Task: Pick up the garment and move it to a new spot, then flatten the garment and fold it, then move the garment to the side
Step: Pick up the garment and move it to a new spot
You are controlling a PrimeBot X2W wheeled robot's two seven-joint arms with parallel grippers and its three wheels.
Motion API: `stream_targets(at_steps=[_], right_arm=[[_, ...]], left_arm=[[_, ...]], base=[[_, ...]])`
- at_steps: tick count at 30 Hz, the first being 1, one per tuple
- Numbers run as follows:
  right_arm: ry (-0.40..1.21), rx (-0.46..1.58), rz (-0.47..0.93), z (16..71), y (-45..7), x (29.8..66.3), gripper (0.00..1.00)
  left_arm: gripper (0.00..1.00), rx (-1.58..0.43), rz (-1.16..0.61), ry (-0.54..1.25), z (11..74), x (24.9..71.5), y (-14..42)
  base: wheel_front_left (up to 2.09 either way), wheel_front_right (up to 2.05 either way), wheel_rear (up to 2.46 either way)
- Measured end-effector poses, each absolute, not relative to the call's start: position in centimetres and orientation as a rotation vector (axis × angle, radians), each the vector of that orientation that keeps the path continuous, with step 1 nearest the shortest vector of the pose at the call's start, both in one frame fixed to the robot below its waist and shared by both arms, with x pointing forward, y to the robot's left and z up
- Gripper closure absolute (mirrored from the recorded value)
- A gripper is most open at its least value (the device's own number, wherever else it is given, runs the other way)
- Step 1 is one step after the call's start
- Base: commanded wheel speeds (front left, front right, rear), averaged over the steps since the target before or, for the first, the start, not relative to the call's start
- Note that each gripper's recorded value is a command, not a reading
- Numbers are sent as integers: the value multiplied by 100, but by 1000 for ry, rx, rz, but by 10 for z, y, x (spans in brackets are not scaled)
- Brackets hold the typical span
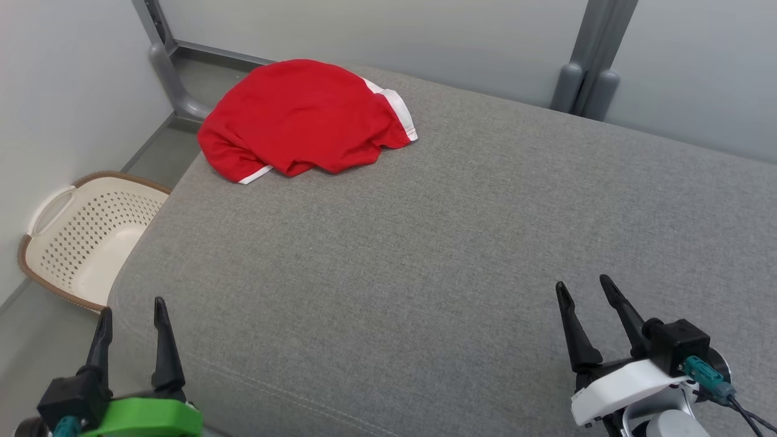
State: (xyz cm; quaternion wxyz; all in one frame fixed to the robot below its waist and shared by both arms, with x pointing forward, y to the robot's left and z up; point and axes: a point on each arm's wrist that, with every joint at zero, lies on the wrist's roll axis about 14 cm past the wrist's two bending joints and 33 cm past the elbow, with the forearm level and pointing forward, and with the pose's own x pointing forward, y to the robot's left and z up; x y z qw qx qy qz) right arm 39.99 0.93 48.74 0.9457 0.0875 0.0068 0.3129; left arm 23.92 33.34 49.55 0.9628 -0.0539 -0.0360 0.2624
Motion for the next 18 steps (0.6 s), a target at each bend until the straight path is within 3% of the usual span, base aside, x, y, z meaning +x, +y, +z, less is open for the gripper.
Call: stream_targets(at_steps=[10, 18], right_arm=[[-6, 126, 533, 484, -39, 424, 0], [-14, 51, 427, 475, -95, 458, 0]], left_arm=[[0, -17, 376, -218, 558, 329, 337], [0, 42, 247, -314, 610, 439, 329]], base=[[0, 0, 0], [0, 0, 0]])
